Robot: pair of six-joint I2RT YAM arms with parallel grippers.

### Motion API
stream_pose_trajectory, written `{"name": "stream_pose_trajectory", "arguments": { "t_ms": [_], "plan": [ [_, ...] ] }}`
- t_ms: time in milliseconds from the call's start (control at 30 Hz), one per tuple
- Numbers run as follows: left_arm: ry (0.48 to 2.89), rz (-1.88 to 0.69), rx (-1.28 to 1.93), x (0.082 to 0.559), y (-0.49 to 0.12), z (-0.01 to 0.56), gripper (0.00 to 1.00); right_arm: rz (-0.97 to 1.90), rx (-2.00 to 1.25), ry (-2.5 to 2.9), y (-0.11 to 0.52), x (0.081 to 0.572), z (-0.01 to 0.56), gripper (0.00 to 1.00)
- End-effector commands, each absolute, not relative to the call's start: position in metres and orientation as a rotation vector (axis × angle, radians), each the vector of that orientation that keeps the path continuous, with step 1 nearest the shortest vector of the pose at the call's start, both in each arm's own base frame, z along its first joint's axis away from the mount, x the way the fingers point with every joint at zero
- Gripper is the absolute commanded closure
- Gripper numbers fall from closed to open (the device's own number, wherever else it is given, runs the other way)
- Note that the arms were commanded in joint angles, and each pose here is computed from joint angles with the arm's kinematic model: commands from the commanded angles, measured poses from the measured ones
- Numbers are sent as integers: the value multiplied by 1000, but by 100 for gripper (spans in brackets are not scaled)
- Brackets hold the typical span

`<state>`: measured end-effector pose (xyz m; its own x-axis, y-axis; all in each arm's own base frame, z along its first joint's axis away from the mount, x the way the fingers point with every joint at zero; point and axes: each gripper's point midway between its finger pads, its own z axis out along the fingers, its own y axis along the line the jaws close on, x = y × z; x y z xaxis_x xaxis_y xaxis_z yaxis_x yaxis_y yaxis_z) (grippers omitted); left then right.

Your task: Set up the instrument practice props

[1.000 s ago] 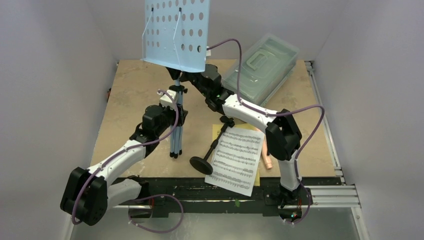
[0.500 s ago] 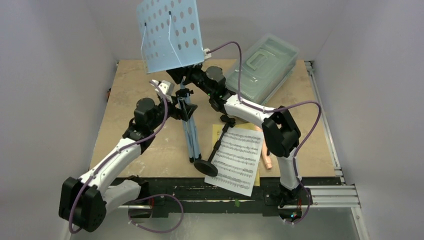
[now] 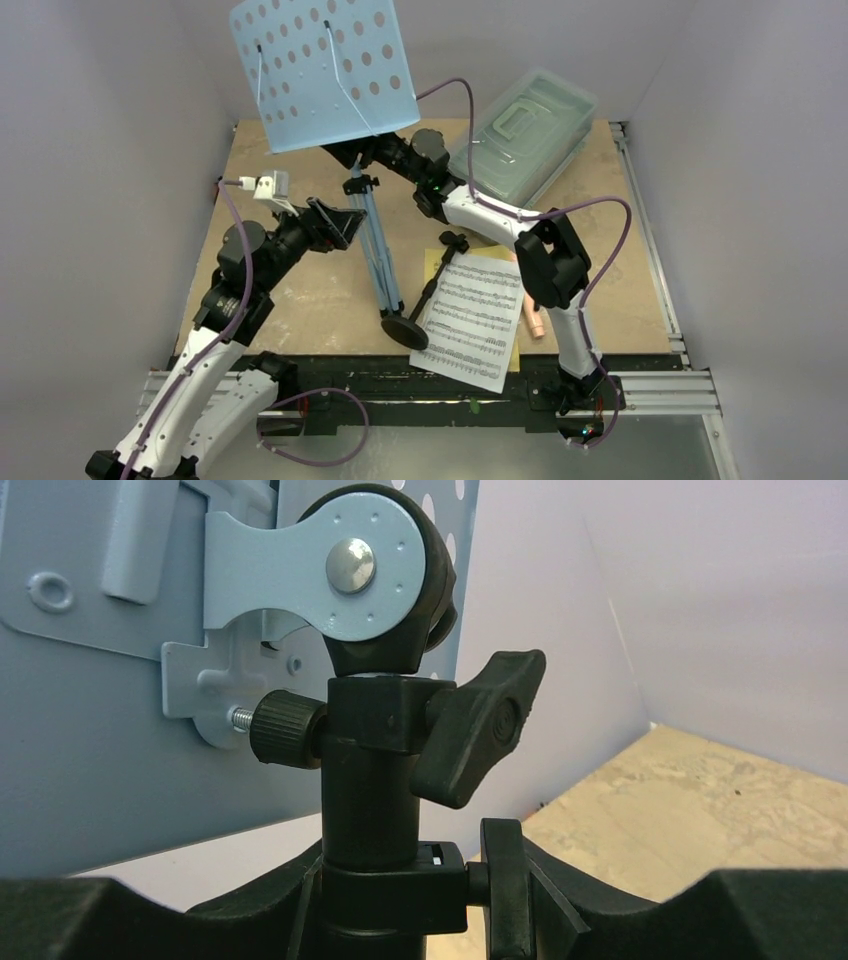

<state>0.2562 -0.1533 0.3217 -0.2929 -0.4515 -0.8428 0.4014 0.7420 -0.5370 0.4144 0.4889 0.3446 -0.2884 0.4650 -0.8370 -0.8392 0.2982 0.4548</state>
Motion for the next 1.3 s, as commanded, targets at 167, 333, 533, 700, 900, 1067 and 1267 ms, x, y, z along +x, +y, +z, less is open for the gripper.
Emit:
{"name": "stream_pose_trajectory", "arguments": {
  "t_ms": [167, 333, 533, 700, 900, 1067, 1267],
  "plan": [
    [1713, -844, -48, 270, -162, 310, 31, 1505, -304, 577, 413, 347, 560, 100],
    [1798, -673, 15, 282, -150, 296, 44, 1525, -323, 523, 405, 336, 575, 100],
    [1822, -471, -4, 305, -130, 278, 47, 1532, -298, 524, 403, 340, 580, 100],
    [1756, -334, -10, 328, -125, 272, 43, 1533, -273, 535, 403, 345, 582, 100],
    [1654, -125, 36, 349, -109, 272, 54, 1547, -241, 556, 407, 353, 578, 100],
    [1639, 22, 77, 363, -98, 270, 58, 1576, -206, 575, 410, 355, 576, 100],
    [1538, 13, 75, 380, -106, 287, 35, 1610, -222, 579, 420, 345, 571, 100]
  ]
}}
